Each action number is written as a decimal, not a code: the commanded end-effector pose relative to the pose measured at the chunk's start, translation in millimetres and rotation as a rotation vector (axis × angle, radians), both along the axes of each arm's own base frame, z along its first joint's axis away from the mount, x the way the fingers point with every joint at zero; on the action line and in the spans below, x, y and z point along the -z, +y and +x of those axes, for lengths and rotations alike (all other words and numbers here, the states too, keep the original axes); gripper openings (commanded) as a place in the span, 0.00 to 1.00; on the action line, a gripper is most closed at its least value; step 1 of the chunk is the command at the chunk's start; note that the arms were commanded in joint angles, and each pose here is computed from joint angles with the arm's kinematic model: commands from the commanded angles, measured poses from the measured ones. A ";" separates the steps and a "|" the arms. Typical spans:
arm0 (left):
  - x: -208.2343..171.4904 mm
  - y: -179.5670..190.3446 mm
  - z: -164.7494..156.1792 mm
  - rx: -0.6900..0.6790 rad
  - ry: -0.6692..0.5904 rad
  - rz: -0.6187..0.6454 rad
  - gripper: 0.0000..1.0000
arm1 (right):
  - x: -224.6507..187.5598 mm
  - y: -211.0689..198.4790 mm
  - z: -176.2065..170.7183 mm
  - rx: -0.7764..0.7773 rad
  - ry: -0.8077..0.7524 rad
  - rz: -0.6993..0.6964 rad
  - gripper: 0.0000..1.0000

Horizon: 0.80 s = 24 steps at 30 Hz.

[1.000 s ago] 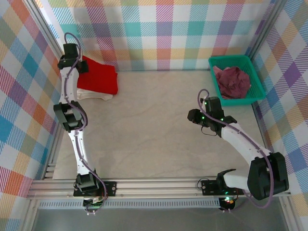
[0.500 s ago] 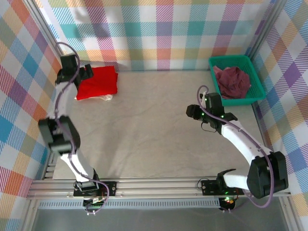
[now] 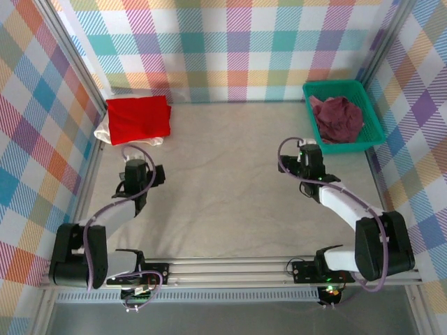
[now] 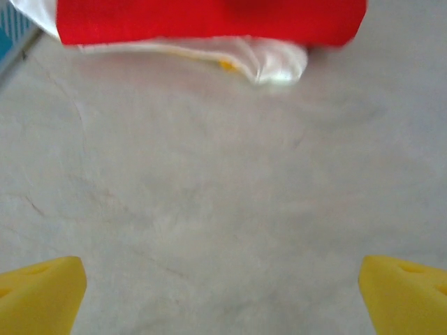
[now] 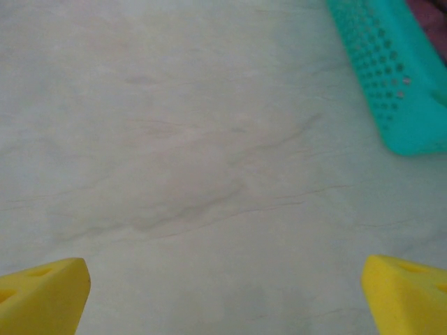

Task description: Fold and stack the t-shirts

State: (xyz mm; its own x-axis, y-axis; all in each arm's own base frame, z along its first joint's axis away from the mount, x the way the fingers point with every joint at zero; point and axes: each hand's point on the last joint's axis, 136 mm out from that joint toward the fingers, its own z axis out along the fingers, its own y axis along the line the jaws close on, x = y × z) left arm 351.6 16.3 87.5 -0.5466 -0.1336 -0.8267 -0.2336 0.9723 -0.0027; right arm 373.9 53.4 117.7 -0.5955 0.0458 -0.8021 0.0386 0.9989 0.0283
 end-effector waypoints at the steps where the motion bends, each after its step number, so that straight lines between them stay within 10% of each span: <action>1: -24.6 4.8 26.0 0.000 -0.190 0.023 1.00 | -13.3 -25.0 22.7 0.040 -0.138 -0.096 1.00; 15: 0.0 -25.2 32.3 0.162 -0.277 -0.013 1.00 | 12.8 -34.9 0.2 -0.075 -0.421 0.013 1.00; 24: 6.9 -15.0 44.3 0.092 -0.197 0.001 1.00 | 24.0 -44.4 23.0 -0.029 -0.285 0.033 0.99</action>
